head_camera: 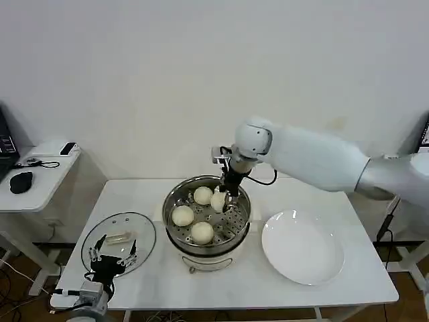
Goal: Take steamed baozi put them in steamer then cover it.
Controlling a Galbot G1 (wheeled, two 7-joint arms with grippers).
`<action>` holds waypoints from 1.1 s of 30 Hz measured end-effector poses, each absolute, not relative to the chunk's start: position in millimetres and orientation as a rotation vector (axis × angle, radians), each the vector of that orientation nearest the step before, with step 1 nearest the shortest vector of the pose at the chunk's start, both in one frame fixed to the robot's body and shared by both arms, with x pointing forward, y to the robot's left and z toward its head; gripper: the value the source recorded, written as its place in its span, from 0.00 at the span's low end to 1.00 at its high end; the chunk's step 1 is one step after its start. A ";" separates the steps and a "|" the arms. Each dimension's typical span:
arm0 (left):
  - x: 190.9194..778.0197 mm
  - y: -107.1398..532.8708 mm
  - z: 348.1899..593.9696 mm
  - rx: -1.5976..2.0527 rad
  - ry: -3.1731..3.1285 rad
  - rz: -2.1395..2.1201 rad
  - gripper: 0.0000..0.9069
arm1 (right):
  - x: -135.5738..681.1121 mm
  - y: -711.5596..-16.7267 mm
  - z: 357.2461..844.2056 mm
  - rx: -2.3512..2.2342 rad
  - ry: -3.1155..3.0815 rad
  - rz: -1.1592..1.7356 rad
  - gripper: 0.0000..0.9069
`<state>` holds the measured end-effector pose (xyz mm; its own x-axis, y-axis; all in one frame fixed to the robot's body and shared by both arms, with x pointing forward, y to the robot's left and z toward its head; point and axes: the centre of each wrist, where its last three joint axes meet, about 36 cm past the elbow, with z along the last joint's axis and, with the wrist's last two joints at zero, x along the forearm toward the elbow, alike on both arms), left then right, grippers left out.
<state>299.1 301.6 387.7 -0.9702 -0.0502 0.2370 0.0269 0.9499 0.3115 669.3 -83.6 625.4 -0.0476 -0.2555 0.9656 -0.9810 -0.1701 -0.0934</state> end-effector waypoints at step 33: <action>300.8 298.6 390.4 0.013 -2.883 -0.444 1.00 | 673.8 -75.3 597.9 1.455 -1.317 1.309 1.00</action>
<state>300.8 298.6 390.4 -0.9749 -0.0426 0.2186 0.0251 0.9542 0.2980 673.8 -75.3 597.9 -0.0589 -0.1970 0.9786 -0.9798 -0.1762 -0.0945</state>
